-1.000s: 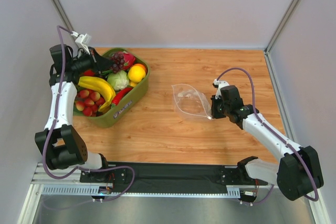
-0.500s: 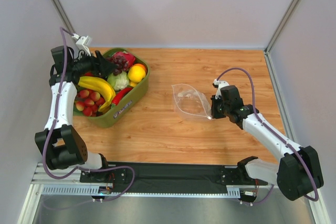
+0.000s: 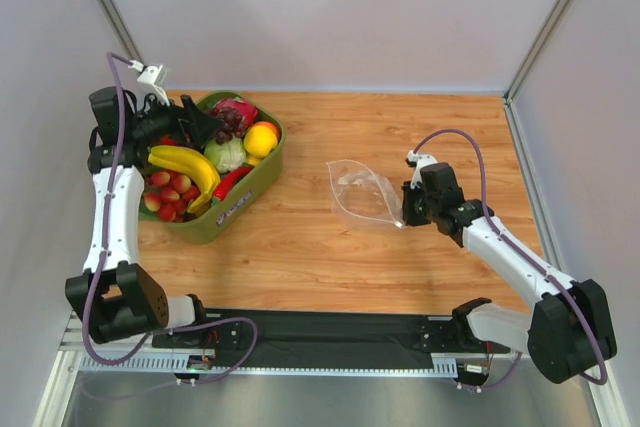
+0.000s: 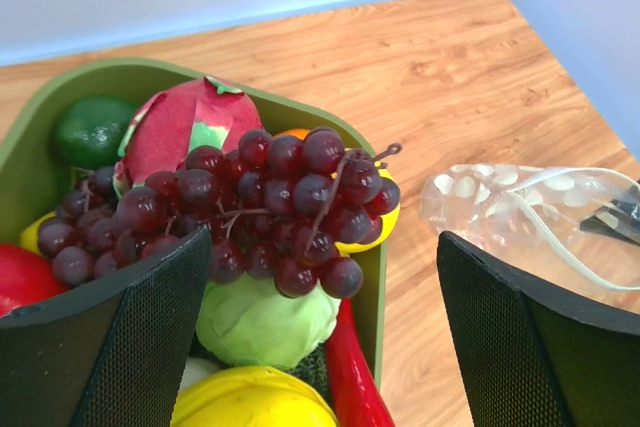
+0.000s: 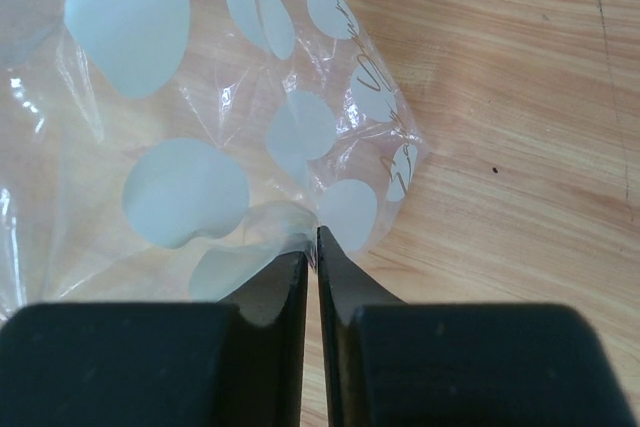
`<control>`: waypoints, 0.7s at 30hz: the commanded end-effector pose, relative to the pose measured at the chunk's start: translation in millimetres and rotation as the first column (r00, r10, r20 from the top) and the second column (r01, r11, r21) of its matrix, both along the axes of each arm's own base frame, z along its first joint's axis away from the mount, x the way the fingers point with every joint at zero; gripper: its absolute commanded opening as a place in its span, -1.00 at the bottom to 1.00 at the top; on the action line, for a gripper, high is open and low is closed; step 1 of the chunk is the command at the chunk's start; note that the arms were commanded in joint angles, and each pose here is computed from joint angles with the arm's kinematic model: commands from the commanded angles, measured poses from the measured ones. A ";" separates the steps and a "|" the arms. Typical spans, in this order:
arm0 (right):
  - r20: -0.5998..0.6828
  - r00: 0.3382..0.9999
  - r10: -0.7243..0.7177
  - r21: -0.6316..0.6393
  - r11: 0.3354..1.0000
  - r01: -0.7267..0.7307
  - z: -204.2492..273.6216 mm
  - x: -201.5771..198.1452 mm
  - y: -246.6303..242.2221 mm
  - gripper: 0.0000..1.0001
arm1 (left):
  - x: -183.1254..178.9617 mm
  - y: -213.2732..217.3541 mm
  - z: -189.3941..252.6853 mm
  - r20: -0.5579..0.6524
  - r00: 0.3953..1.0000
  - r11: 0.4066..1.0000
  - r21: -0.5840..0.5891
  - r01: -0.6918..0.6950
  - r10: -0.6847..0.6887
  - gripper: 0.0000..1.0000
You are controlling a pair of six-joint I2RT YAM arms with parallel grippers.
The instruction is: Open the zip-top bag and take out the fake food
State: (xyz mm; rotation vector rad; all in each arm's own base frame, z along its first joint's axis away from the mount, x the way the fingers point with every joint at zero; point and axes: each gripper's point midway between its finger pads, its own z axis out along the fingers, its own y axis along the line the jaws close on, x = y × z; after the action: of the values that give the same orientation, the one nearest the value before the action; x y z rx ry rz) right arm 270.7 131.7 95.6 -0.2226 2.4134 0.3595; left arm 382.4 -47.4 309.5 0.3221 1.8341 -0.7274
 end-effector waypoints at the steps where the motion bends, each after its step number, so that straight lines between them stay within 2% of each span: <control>1: 0.066 0.997 -0.029 0.010 1.000 0.028 23.4 10.4 -2.3 -0.81 | -11.8 5.3 33.9 0.098 0.993 0.996 0.057 -0.068 0.062 0.97; 2: 0.063 0.998 -0.026 0.009 1.000 0.025 23.9 9.9 -1.5 -0.77 | -11.5 10.1 33.8 0.098 0.991 0.992 0.072 -0.101 0.094 0.97; 4: 0.074 0.997 -0.030 0.007 1.000 0.029 29.5 12.2 -2.6 -0.51 | -18.9 15.7 35.4 0.090 0.986 0.985 0.087 -0.151 0.144 0.99; 5: 0.075 0.997 -0.030 0.005 1.000 0.030 31.0 12.4 -2.6 -0.31 | -19.7 21.5 35.8 0.091 0.979 0.976 0.102 -0.193 0.185 0.99; 7: 0.092 0.995 -0.038 0.007 0.999 0.037 39.6 15.7 -3.2 -0.10 | -28.2 32.1 36.1 0.084 0.960 0.954 0.121 -0.275 0.266 0.99; 8: 0.089 0.995 -0.036 0.004 0.999 0.036 40.8 15.0 -3.4 0.15 | -31.4 34.6 35.4 0.084 0.954 0.947 0.129 -0.295 0.286 0.99; 12: 0.128 0.991 -0.040 -0.001 0.999 0.040 61.5 20.2 -5.0 0.52 | -55.2 43.8 39.6 0.089 0.922 0.910 0.147 -0.387 0.377 0.99; 14: 0.171 0.985 -0.038 -0.008 0.999 0.040 79.9 24.9 -6.8 0.86 | -65.3 47.7 37.7 0.070 0.907 0.894 0.155 -0.420 0.414 0.99; 16: 0.225 0.972 -0.059 -0.029 0.997 0.067 100.9 31.9 -13.5 1.00 | -77.6 49.3 39.2 0.063 0.894 0.881 0.157 -0.447 0.443 0.99; 21: 0.333 0.940 -0.078 -0.049 0.994 0.100 144.6 45.0 -21.7 1.00 | -103.0 52.0 42.3 0.062 0.871 0.854 0.173 -0.491 0.488 0.99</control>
State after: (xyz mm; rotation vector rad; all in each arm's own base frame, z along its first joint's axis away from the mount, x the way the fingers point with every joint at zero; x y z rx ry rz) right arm 305.5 122.1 199.6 -0.1938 2.1983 0.2618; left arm 294.8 -2.2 360.1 0.0376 1.8173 -0.2412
